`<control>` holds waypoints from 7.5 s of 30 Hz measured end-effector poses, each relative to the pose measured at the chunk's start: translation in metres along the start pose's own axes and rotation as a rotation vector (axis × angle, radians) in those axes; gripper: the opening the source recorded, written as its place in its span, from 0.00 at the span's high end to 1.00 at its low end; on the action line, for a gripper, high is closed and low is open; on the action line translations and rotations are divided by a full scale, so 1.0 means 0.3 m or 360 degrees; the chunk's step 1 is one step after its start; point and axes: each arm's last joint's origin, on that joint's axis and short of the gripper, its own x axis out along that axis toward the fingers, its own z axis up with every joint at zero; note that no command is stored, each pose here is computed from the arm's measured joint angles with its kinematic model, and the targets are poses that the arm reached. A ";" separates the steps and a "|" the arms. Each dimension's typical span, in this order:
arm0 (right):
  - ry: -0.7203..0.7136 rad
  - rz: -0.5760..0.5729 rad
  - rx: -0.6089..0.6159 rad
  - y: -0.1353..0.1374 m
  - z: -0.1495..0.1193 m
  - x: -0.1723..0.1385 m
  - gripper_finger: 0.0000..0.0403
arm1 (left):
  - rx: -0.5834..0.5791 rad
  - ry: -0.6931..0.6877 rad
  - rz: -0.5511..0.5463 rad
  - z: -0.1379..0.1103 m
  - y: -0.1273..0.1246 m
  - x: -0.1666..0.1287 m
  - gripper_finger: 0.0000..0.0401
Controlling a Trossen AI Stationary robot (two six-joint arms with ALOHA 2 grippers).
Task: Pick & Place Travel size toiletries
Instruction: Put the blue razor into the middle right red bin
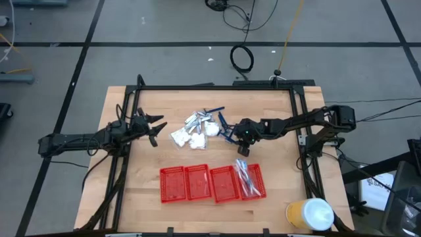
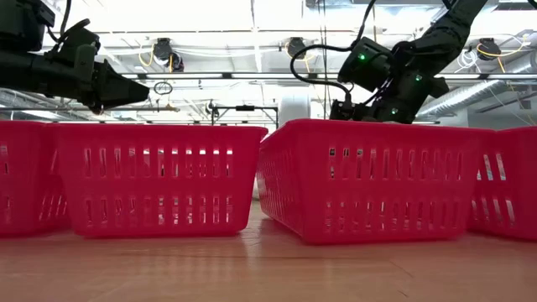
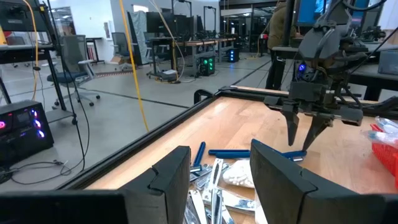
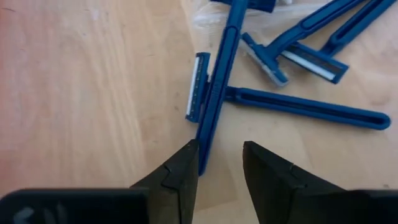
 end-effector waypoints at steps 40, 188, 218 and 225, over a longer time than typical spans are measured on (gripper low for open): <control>-0.0204 -0.0268 -0.0200 0.013 0.044 -0.040 0.94 | -0.0093 -0.0072 -0.0013 0.015 0.000 0.000 0.59; -0.0002 -0.0218 -0.0319 -0.480 0.332 0.176 0.62 | -0.0285 0.0209 0.0012 -0.053 -0.033 0.068 0.59; 0.0057 -0.0286 -0.0357 -0.374 0.347 0.182 0.53 | -0.0279 0.0227 0.0014 -0.056 -0.033 0.068 0.59; -0.0048 -0.0225 -0.0349 -0.410 0.341 0.239 0.51 | -0.0280 0.0255 0.0017 -0.062 -0.033 0.067 0.59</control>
